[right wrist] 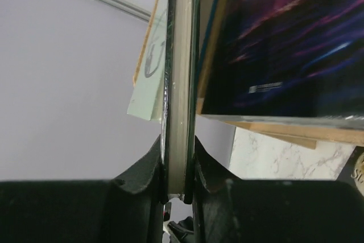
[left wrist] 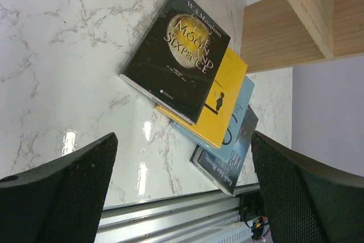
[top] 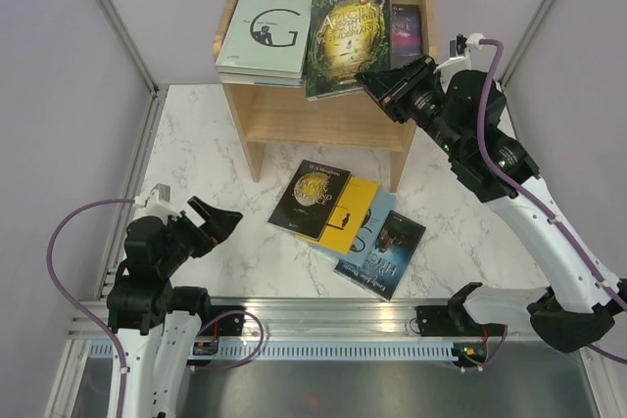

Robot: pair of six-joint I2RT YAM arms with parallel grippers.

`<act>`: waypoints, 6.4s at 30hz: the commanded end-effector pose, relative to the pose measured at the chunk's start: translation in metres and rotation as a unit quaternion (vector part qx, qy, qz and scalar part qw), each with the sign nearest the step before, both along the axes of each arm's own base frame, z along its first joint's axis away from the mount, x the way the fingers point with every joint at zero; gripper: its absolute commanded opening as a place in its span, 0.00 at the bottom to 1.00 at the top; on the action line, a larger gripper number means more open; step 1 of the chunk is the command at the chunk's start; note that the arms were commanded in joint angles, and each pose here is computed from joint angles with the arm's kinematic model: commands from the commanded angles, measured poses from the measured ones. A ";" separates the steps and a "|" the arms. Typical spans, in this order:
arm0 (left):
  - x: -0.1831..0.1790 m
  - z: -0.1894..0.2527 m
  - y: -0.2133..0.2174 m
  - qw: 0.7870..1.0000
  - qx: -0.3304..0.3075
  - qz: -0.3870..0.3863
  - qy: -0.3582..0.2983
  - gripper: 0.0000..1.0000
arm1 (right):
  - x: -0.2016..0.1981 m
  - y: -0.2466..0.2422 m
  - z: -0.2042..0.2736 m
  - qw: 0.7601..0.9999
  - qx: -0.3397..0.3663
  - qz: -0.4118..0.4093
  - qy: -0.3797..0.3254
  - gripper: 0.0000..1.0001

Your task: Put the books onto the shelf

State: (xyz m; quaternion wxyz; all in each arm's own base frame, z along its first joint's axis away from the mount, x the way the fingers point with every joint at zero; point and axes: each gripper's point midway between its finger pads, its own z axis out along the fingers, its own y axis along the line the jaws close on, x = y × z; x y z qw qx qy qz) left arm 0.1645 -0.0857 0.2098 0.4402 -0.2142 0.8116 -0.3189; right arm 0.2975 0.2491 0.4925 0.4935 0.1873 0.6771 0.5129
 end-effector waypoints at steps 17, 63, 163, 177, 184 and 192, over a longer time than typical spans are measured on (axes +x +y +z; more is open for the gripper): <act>0.000 0.007 -0.003 1.000 0.002 -0.014 -0.021 1.00 | 0.023 -0.075 0.004 0.969 0.239 0.000 0.068 0.00; 0.000 0.005 -0.002 1.000 -0.002 -0.008 -0.016 0.99 | 0.009 -0.088 -0.035 0.975 0.210 0.009 0.079 0.28; 0.209 -0.151 -0.051 0.990 0.066 -0.089 0.085 0.97 | -0.005 0.029 -0.367 0.956 -0.172 0.110 0.213 0.57; 0.181 -0.179 -0.139 0.962 0.042 -0.241 0.120 0.94 | -0.015 0.054 -0.460 0.915 -0.249 0.115 0.295 0.66; 0.127 -0.176 -0.181 0.939 -0.014 -0.315 0.136 0.93 | -0.036 0.060 -0.484 0.906 -0.243 0.126 0.323 0.66; 0.064 -0.166 -0.203 0.917 -0.085 -0.368 0.127 0.91 | -0.057 0.049 -0.490 0.907 -0.225 0.126 0.333 0.64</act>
